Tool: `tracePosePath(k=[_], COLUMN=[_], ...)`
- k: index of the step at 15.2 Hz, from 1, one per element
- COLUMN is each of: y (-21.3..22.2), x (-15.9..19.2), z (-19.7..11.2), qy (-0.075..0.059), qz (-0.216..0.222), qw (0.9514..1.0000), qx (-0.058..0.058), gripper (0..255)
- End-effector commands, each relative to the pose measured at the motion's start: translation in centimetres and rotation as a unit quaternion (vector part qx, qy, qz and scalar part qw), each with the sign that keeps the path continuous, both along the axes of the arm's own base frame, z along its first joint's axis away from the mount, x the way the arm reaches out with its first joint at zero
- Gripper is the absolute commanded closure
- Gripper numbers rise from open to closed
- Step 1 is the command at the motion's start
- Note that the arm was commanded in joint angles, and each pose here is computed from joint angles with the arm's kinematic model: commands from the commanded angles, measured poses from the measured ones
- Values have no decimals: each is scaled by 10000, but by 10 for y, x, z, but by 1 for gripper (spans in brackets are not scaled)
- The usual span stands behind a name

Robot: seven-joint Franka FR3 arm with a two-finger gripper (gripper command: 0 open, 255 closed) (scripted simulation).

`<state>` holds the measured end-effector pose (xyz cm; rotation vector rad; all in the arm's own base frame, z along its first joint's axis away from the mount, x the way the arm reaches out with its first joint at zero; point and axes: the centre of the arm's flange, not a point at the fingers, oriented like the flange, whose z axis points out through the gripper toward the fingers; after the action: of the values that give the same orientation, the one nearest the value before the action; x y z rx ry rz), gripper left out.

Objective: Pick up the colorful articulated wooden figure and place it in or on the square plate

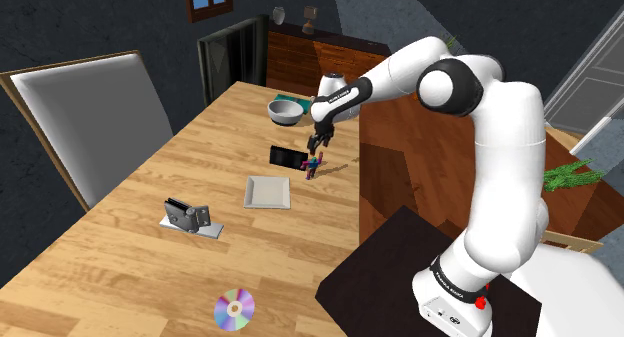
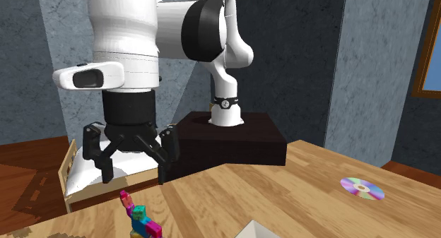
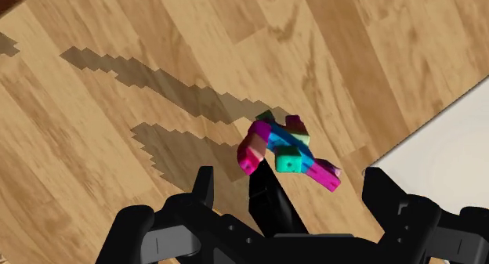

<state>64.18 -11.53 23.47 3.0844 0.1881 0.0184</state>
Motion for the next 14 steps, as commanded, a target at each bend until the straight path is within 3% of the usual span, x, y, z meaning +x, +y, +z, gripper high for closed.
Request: tracePosePath(k=[1, 7, 14], y=[-2, -4, -4], x=[6, 6, 6], z=[-13, -42, -42], qy=[4, 4, 4], qz=[8, 8, 8], qw=[10000, 10000, 10000], qx=[-1, -1, -1], gripper=[0, 0, 0])
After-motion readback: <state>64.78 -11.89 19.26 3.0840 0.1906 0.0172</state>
